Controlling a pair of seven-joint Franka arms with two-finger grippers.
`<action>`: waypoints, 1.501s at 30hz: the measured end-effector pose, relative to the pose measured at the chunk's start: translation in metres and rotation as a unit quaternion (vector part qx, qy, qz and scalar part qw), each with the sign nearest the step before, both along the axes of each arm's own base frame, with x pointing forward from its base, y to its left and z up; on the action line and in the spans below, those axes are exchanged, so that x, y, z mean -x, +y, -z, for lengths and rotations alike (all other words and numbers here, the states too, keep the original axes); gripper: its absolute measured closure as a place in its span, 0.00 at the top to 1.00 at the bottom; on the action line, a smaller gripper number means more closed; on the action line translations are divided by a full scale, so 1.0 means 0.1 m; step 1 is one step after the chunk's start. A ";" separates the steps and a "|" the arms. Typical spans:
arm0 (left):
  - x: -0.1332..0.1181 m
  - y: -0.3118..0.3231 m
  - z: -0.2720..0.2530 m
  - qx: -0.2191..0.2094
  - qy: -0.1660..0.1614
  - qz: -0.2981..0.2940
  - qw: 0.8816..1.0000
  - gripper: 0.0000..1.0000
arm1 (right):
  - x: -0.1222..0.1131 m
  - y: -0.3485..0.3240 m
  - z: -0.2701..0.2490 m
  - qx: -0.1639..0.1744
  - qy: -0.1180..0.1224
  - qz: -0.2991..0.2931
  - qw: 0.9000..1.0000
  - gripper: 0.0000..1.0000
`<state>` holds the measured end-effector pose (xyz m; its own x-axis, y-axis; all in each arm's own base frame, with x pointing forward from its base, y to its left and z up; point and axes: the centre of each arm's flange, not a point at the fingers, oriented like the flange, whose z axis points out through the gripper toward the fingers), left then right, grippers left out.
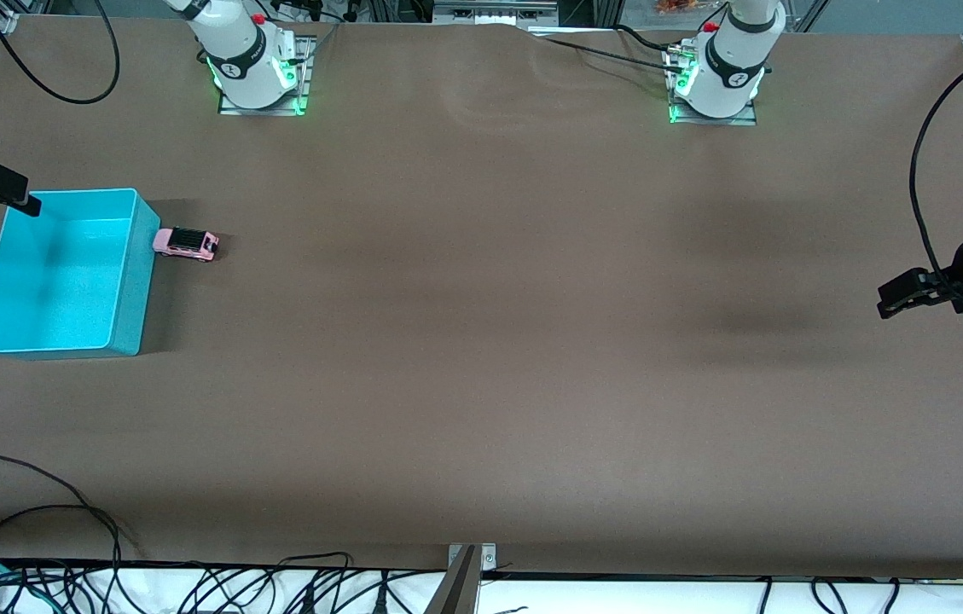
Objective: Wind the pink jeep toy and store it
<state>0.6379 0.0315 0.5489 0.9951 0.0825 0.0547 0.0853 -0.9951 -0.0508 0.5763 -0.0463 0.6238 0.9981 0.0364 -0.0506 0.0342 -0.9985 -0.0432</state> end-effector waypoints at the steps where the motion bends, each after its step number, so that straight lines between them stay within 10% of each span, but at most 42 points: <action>1: 0.00 0.00 0.00 0.000 0.000 0.000 1.000 1.00 | 0.00 0.00 0.00 0.000 0.000 0.000 1.000 1.00; 45: 0.02 -0.01 0.05 0.000 0.007 0.000 1.000 1.00 | 0.00 0.00 0.00 0.000 0.000 0.000 1.000 1.00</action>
<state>0.6363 0.0309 0.5434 0.9958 0.0816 0.0411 0.0837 -0.9951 -0.0526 0.5764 -0.0462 0.6238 0.9981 0.0365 -0.0501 0.0343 -0.9985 -0.0431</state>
